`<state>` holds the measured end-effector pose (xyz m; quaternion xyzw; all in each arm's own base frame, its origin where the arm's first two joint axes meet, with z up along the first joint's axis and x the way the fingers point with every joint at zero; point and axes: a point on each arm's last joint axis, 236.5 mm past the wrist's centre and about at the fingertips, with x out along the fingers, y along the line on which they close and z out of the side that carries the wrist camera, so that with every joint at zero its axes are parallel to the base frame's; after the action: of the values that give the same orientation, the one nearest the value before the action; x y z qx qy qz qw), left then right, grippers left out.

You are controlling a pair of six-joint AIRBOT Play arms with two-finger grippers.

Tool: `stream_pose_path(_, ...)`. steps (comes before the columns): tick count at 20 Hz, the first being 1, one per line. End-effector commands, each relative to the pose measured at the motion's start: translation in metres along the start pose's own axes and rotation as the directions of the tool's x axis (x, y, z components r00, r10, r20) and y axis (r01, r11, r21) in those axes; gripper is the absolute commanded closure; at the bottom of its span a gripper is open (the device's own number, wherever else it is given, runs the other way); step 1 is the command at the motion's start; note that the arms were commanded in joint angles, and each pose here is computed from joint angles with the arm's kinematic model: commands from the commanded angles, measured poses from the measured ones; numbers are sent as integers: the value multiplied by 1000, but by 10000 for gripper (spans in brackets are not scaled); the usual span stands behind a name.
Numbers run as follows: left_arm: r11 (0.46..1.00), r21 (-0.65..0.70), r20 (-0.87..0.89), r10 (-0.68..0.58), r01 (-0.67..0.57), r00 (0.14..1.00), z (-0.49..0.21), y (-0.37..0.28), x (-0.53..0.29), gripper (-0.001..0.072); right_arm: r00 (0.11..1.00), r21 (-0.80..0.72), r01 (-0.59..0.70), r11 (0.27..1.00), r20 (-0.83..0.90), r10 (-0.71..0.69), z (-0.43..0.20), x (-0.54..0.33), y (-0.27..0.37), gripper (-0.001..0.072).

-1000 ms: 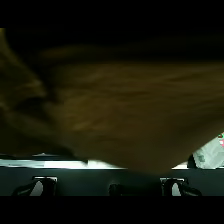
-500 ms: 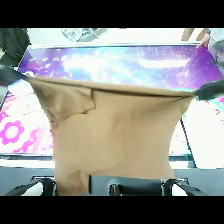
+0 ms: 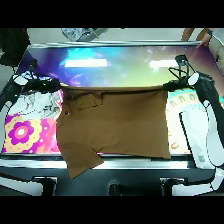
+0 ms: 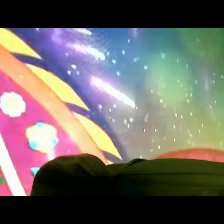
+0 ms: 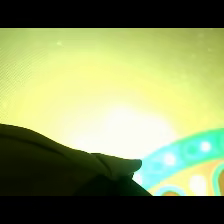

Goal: Fold the shirts.

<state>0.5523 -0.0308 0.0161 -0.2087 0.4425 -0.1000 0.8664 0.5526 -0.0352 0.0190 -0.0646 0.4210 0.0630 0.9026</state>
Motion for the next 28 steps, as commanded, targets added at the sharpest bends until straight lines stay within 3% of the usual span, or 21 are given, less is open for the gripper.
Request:
stream_pose_path(1,999,54,44,-11,8,999,23,-1,-1,678,999,-23,27,999,29,-26,11,-1,-6,668)
stream_pose_path(3,996,87,-42,-34,38,999,10,-8,-20,678,999,-68,6,998,-54,-9,-4,-22,0,668)
stream_pose_path(5,996,82,-235,-26,47,972,-34,-4,-36,678,966,-96,-91,991,-251,64,-48,-42,18,668)
stream_pose_path(9,992,70,-574,123,-102,810,-126,38,-60,678,808,-44,-218,975,-568,156,-137,-65,42,668)
stream_pose_path(12,990,43,-660,127,-131,740,-163,48,-61,677,740,3,-259,966,-642,201,-174,-63,56,669)
stream_pose_path(17,989,16,-711,112,-144,694,-196,56,-53,675,723,82,-298,951,-631,281,-191,-53,78,667)
stream_pose_path(18,990,16,-710,112,-143,696,-196,56,-52,640,725,101,-296,950,-624,292,-190,-53,81,628)
stream_pose_path(19,990,13,-706,109,-141,700,-194,55,-53,509,731,107,-298,949,-614,299,-187,-52,82,433)
stream_pose_path(20,990,2,-714,98,-138,693,-195,52,-57,345,721,105,-321,941,-617,315,-186,-55,86,310)
stream_pose_path(21,991,-6,-723,86,-131,685,-196,48,-63,232,694,107,-356,928,-635,339,-188,-64,88,283)
stream_pose_path(22,991,-7,-732,84,-130,676,-197,46,-72,170,658,118,-398,910,-655,372,-191,-77,89,204)
stream_pose_path(25,991,-29,-729,71,-134,680,-199,43,-98,168,583,192,-417,889,-694,423,-207,-121,63,193)
stream_pose_path(28,993,-49,-725,39,-108,688,-243,47,-115,173,656,233,-299,925,-654,377,-220,-144,21,215)
